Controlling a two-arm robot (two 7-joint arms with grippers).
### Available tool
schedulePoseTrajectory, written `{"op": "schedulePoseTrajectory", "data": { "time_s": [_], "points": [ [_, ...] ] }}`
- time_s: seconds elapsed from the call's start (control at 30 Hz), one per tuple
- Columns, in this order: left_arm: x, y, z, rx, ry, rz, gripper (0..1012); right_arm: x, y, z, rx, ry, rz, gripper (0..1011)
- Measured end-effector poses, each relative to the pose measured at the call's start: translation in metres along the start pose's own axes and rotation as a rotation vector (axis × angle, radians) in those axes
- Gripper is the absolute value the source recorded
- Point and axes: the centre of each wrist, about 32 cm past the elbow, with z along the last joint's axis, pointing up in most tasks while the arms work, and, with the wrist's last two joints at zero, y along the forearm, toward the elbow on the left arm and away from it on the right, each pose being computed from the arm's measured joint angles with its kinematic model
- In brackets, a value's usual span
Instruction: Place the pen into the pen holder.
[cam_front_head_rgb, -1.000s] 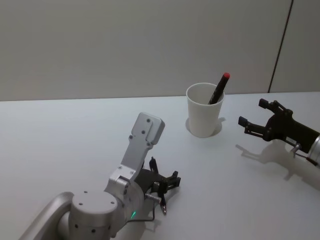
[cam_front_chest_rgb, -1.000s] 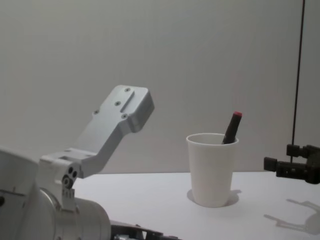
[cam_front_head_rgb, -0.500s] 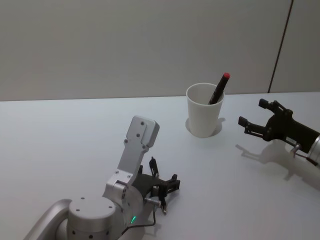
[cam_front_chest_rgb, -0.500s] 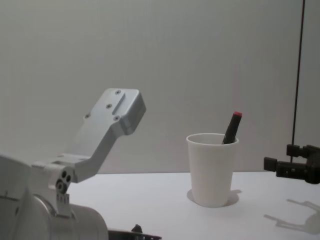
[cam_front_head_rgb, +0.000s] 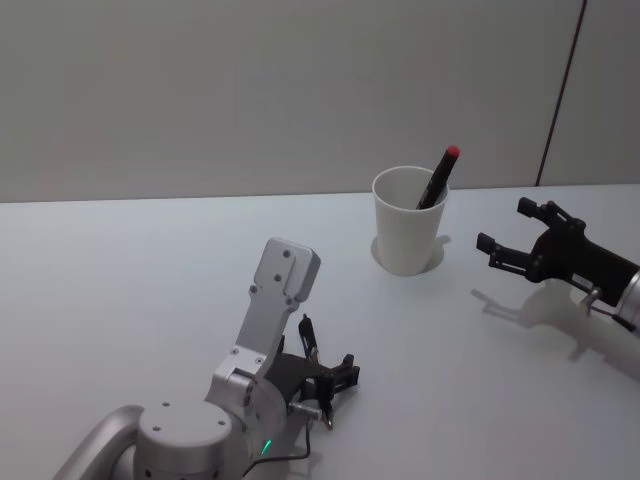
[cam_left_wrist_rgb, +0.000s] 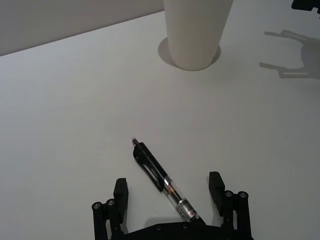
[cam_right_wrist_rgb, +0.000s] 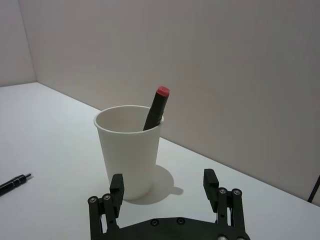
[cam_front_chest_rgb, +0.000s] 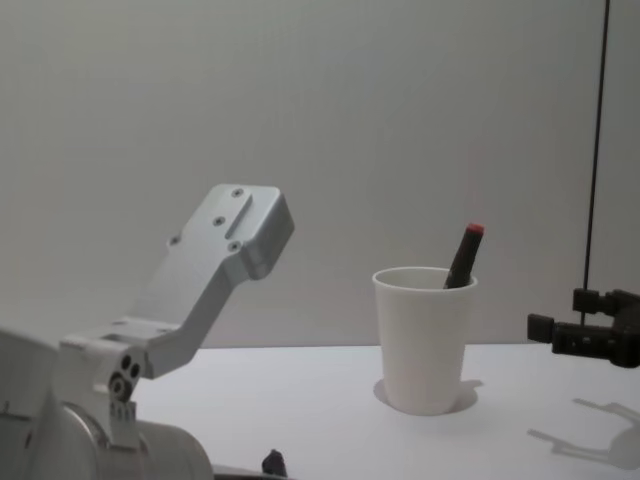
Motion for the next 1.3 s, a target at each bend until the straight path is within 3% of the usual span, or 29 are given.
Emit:
{"op": "schedulePoseTrajectory", "data": {
  "time_s": [1.3],
  "points": [
    [-0.0014,0.0008,-0.0023,0.007,-0.01,-0.006,725,0.0,0.0,0.0,0.0,0.0,0.0,1002]
  ]
}}
